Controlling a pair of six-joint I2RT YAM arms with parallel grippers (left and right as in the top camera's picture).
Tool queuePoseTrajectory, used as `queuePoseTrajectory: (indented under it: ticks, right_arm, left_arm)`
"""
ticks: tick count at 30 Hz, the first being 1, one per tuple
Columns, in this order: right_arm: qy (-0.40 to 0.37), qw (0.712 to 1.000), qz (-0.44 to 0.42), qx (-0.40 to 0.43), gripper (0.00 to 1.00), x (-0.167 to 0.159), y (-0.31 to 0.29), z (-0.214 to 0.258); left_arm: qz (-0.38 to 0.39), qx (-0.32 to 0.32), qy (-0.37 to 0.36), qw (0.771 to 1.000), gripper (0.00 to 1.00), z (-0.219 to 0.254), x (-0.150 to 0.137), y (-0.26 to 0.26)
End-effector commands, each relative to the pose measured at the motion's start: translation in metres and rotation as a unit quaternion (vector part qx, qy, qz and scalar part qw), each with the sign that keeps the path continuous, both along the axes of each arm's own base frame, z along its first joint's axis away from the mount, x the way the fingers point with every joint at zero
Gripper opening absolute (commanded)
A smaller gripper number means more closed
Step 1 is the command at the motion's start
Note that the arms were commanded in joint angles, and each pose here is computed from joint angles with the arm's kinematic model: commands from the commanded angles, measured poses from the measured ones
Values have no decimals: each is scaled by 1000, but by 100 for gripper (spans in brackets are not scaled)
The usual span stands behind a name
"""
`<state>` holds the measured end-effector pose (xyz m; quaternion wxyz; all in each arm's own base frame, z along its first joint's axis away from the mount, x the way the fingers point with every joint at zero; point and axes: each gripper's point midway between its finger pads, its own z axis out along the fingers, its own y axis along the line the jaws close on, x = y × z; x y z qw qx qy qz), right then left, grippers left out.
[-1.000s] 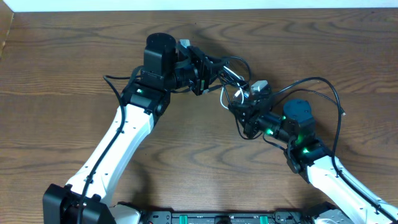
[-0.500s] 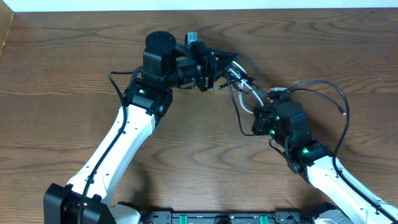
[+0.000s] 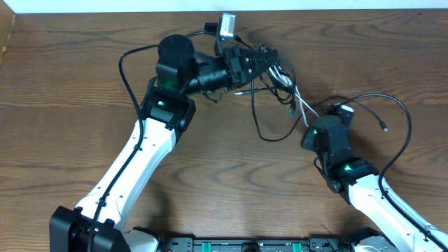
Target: Untangle cables
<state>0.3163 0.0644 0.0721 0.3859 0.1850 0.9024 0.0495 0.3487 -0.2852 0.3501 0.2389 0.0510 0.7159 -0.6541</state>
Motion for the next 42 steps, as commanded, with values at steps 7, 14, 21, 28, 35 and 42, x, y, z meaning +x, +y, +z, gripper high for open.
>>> queuePoseTrajectory:
  ticks: [7, 14, 21, 28, 35, 42]
  right_arm:
    - [24, 997, -50, 44, 17, -6, -14, -11]
    - [22, 987, 53, 149, 73, -1, 37, 0]
    - [-6, 967, 203, 157, 83, -3, 75, 17]
    - [7, 967, 205, 150, 86, -7, 74, 12]
    - [5, 971, 195, 141, 89, -5, 69, 11]
    - [10, 973, 188, 134, 90, -6, 66, 8]
  left_arm:
    - [52, 192, -125, 972, 8, -61, 15, 25]
    - [66, 220, -90, 969, 8, -78, 16, 31]
    - [102, 223, -34, 969, 8, -85, 22, 38]
    - [152, 280, 45, 947, 16, -119, 22, 61]
    - [68, 342, -7, 937, 50, -139, -5, 54]
    - [12, 369, -79, 926, 50, -143, -17, 43]
